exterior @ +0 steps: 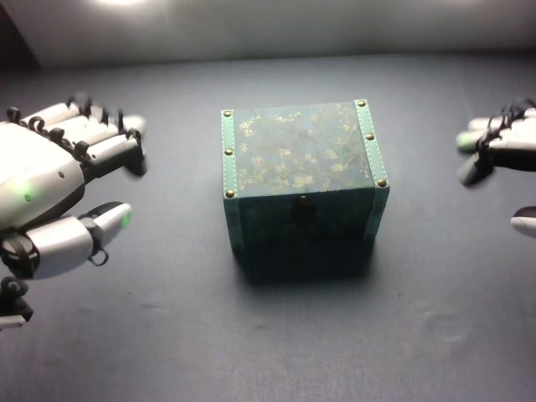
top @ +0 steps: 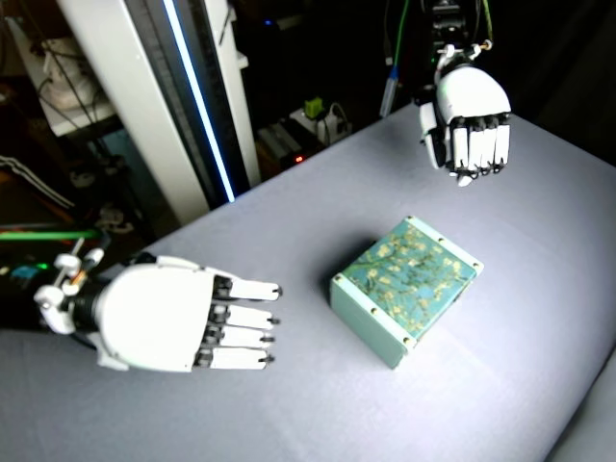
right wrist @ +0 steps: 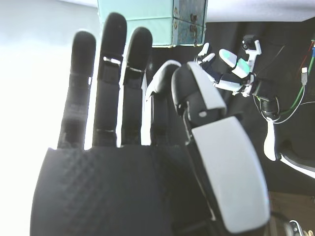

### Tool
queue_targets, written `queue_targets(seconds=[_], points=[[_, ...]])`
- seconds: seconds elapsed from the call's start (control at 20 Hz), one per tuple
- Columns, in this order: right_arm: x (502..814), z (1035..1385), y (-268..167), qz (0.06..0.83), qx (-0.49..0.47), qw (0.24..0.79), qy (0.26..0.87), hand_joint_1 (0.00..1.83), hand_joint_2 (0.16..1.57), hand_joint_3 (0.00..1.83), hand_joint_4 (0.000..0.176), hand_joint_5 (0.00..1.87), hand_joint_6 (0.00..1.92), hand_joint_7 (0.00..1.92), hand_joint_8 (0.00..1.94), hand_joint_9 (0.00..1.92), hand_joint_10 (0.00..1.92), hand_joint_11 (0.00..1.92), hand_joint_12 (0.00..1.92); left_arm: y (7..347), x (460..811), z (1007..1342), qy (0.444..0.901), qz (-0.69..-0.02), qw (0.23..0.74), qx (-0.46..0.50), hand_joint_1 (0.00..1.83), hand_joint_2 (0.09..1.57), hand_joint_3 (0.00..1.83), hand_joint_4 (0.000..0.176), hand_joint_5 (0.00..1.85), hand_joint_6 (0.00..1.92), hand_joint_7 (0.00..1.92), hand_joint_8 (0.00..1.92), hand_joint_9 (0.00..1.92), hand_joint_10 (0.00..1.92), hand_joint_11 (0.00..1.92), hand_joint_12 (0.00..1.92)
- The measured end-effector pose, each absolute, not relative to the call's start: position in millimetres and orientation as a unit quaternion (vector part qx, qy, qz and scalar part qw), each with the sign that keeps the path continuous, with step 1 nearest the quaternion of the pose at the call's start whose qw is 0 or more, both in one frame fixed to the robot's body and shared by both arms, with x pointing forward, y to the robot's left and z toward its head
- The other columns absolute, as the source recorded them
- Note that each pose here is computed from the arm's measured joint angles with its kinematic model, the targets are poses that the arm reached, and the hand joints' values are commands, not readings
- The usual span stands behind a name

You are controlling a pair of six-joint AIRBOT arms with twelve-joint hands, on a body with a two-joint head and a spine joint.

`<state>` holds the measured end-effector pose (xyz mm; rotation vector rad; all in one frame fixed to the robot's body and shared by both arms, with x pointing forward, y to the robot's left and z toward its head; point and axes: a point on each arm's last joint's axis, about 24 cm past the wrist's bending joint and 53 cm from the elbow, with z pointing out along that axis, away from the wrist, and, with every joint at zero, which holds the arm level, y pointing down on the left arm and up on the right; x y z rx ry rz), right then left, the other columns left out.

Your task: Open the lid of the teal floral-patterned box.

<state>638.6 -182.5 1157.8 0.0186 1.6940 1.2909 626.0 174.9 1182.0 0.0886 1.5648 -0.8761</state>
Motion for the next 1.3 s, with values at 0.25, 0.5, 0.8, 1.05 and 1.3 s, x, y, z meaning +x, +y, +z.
queue_targets(seconds=[0.25, 0.5, 0.8, 1.05, 1.3], points=[[637, 1150, -178, 0.526, 0.001, 0.477, 0.704, 0.37, 1.44, 0.01, 0.000, 0.12, 0.01, 0.08, 0.00, 0.04, 0.00, 0.00, 0.22, 173, 625, 1175, 0.691, -0.377, 0.615, 0.047, 0.00, 1.57, 0.05, 0.000, 0.18, 0.00, 0.15, 0.01, 0.12, 0.01, 0.02, 0.09], [645, 1140, -168, 0.507, -0.024, 0.463, 0.727, 0.00, 1.43, 0.00, 0.000, 0.07, 0.00, 0.04, 0.00, 0.00, 0.00, 0.00, 0.02, 165, 624, 1164, 0.710, -0.366, 0.597, 0.067, 0.00, 1.57, 0.08, 0.000, 0.16, 0.00, 0.15, 0.00, 0.15, 0.00, 0.03, 0.12], [649, 1135, -155, 0.484, -0.063, 0.458, 0.743, 0.00, 1.30, 0.00, 0.000, 0.07, 0.01, 0.05, 0.01, 0.01, 0.00, 0.03, 0.03, 151, 625, 1152, 0.729, -0.351, 0.578, 0.107, 0.00, 1.57, 0.12, 0.000, 0.16, 0.00, 0.19, 0.00, 0.22, 0.00, 0.06, 0.20], [649, 1124, -141, 0.477, -0.084, 0.444, 0.754, 0.00, 1.30, 0.00, 0.000, 0.07, 0.01, 0.05, 0.01, 0.04, 0.01, 0.06, 0.05, 137, 624, 1143, 0.741, -0.343, 0.562, 0.136, 0.00, 1.57, 0.09, 0.000, 0.10, 0.01, 0.11, 0.00, 0.12, 0.00, 0.03, 0.18], [652, 1120, -137, 0.476, -0.084, 0.441, 0.756, 0.00, 1.26, 0.00, 0.000, 0.00, 0.00, 0.00, 0.00, 0.00, 0.00, 0.04, 0.04, 122, 625, 1141, 0.737, -0.352, 0.558, 0.147, 0.00, 1.57, 0.05, 0.000, 0.11, 0.00, 0.10, 0.00, 0.10, 0.00, 0.04, 0.19]])
